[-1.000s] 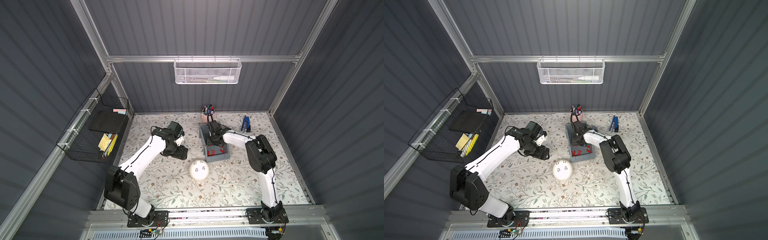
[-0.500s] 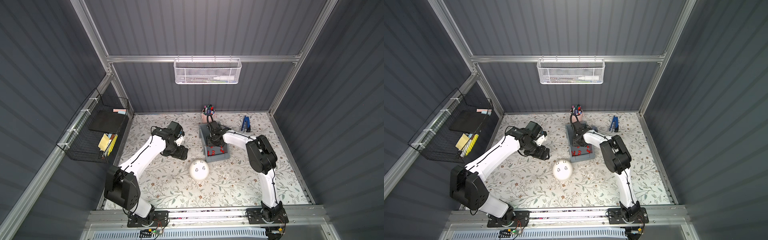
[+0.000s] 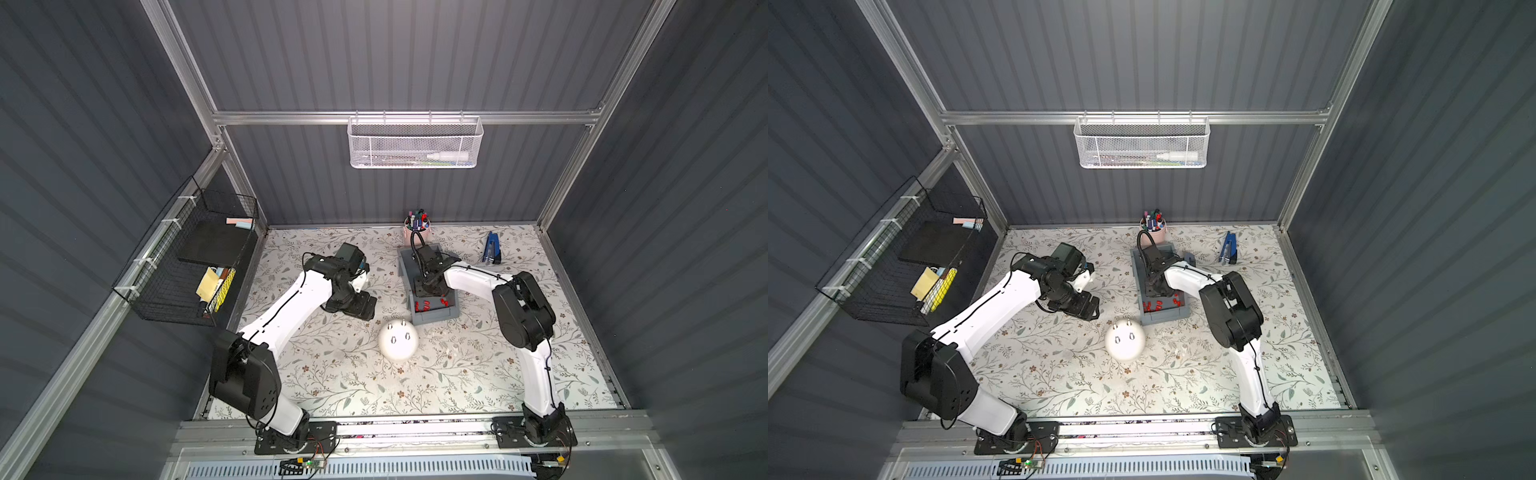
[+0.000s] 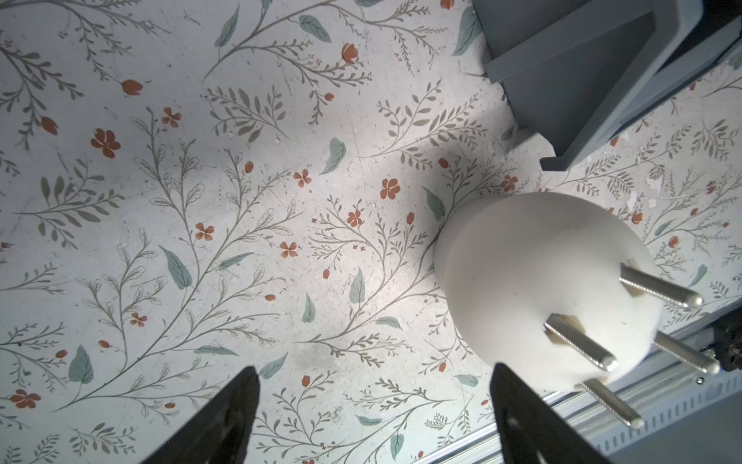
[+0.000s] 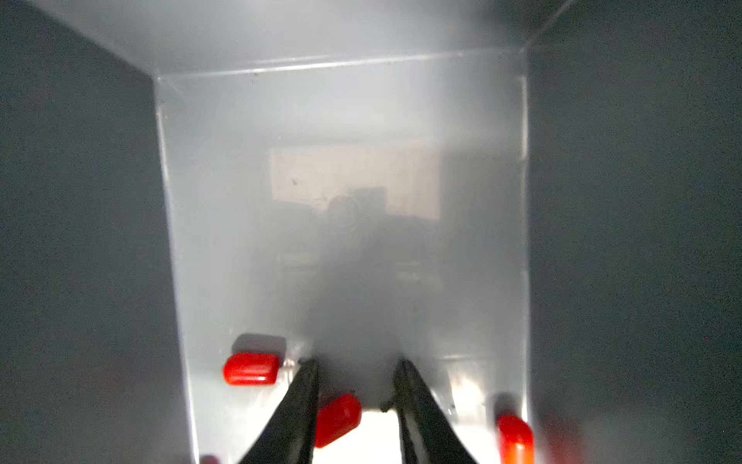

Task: Cover the protruding screws with screw protection sleeves
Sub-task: Pick up the screw protection sleeve from the storage box.

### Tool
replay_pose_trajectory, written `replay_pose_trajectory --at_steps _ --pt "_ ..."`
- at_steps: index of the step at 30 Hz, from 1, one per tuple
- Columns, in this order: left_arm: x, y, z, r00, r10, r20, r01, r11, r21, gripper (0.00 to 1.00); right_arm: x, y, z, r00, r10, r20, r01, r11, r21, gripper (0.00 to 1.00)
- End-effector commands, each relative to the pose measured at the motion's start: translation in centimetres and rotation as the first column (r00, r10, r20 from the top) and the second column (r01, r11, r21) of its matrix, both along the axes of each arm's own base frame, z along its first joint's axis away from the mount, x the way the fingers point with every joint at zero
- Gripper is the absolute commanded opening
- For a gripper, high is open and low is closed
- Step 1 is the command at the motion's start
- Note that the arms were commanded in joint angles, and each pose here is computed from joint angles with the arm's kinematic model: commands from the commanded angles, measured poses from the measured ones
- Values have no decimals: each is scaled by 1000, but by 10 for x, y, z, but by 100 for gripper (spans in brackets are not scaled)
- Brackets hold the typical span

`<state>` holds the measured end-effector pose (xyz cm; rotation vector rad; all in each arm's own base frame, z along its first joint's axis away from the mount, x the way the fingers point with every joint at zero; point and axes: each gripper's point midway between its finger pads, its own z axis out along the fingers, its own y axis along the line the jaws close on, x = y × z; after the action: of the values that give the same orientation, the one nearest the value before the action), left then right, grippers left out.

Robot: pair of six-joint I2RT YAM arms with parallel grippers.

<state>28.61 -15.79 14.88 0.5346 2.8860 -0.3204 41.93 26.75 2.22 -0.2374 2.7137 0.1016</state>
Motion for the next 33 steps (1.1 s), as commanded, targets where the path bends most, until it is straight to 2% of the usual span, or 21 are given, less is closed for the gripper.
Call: replay_pose_trajectory --at_steps 1,29,33 --pt "-3 2 -5 1000 -20 -15 21 1000 17 90 -8 -5 8 1000 -15 -7 15 1000 -15 35" --pt "-3 -4 -13 998 -29 -55 30 1000 2 91 -2 -4 12 1000 -3 22 3 1000 -25 15" --pt "-3 -4 -13 998 -32 -54 33 999 3 91 -1 -1 17 999 12 30 -11 1000 -18 1"
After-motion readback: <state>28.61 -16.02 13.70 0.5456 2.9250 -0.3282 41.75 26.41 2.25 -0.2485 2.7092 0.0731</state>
